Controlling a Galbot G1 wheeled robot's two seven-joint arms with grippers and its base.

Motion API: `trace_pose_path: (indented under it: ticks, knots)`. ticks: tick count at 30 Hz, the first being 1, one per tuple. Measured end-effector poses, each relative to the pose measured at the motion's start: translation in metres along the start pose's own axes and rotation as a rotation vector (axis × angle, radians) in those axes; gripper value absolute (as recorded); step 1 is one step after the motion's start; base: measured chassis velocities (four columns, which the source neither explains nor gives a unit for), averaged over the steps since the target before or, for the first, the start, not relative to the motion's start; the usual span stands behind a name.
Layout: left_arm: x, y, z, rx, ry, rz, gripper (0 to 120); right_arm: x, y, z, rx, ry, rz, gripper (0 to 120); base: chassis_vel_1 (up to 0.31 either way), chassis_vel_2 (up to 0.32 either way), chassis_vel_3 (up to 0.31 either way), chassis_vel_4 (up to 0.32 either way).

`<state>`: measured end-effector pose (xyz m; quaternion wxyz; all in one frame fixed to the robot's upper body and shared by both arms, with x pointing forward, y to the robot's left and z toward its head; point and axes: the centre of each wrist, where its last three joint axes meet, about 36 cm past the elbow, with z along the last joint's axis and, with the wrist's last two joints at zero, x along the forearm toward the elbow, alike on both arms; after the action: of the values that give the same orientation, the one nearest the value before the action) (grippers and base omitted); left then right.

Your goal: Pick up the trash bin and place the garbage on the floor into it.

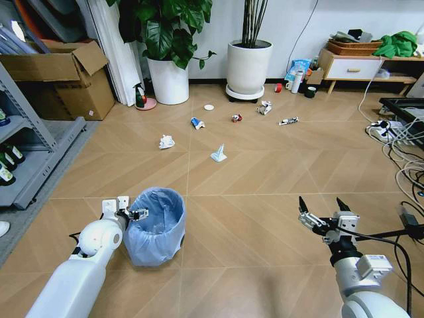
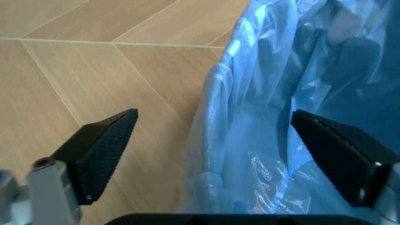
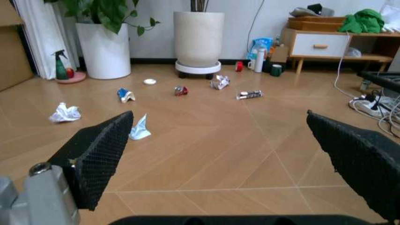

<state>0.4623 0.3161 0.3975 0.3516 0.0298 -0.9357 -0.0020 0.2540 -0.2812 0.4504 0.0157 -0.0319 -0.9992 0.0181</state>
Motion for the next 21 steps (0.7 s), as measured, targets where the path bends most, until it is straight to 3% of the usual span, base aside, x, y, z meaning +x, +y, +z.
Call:
trace_pose_path:
  ticks: [14,17,21]
  knots:
    - [-0.0090,-0.0035,0.0041,-0.009,0.017,-0.005,47,0.0009,0.0001,-0.0015,-0.001,-0.010,0.004,100,0.000,0.000,0.000,0.000]
    - [-0.0100,-0.0036,0.0048,-0.011,0.018,-0.007,31,0.0008,0.0000,-0.0018,-0.002,-0.013,0.006,100,0.000,0.000,0.000,0.000]
    - [-0.0100,-0.0033,0.0044,-0.010,0.016,-0.007,18,0.0005,0.0004,-0.0018,-0.003,-0.015,0.007,100,0.000,0.000,0.000,0.000]
